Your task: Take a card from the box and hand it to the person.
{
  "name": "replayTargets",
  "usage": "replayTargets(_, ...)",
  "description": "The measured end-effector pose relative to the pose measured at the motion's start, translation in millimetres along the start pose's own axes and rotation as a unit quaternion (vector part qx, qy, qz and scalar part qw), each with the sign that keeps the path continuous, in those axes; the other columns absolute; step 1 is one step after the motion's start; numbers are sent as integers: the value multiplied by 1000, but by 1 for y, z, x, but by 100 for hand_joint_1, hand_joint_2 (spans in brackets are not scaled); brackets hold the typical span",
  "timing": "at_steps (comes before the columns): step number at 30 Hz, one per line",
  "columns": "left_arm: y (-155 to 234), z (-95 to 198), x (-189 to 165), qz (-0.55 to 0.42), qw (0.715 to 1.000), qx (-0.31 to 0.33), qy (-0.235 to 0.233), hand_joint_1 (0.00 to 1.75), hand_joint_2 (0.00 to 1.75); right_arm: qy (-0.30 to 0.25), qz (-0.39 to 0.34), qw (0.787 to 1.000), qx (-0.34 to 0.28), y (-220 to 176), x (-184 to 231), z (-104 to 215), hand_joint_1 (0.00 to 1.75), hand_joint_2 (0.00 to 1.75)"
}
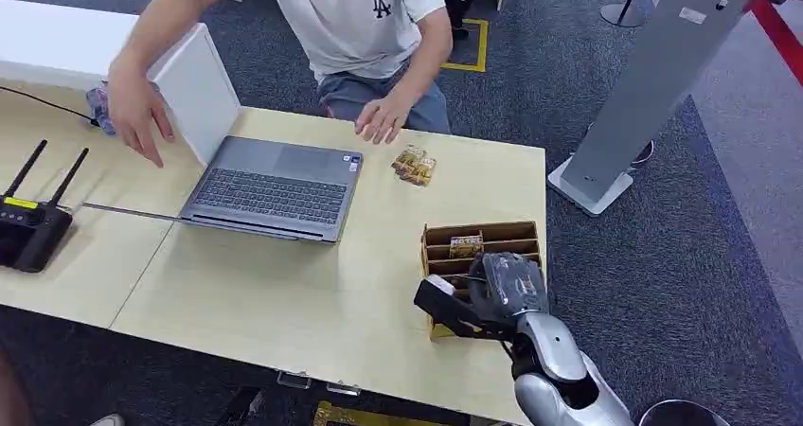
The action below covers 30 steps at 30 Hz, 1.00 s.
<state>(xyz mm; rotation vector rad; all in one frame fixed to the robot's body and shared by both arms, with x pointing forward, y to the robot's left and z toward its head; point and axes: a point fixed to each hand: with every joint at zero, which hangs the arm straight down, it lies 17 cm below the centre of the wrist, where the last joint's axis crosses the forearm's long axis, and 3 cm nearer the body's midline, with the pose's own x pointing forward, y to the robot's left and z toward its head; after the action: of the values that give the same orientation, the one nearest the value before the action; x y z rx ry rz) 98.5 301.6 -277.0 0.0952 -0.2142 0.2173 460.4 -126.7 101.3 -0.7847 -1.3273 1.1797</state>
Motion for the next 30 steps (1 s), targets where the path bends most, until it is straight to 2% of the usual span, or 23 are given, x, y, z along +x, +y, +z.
replayTargets(7,4,0,-1,5,1000,6,2,0,175,0,5,999,-54,-34,0,2,155,175)
replayTargets(12,5,0,-3,6,1000,7,2,0,175,-14,11,991,-134,-88,4,11,155,175)
replayTargets(16,5,0,-2,5,1000,6,-1,0,175,-51,12,974,-221,-144,21,28,155,175)
replayTargets(18,5,0,-2,5,1000,6,-1,0,175,-63,8,967,-245,-162,26,35,155,175)
replayTargets(23,4,0,0,3,1000,4,-6,0,175,-97,5,951,-294,-192,40,52,155,175)
replayTargets(30,3,0,0,2,1000,1,-6,0,175,-157,-5,923,-352,-213,60,69,155,175)
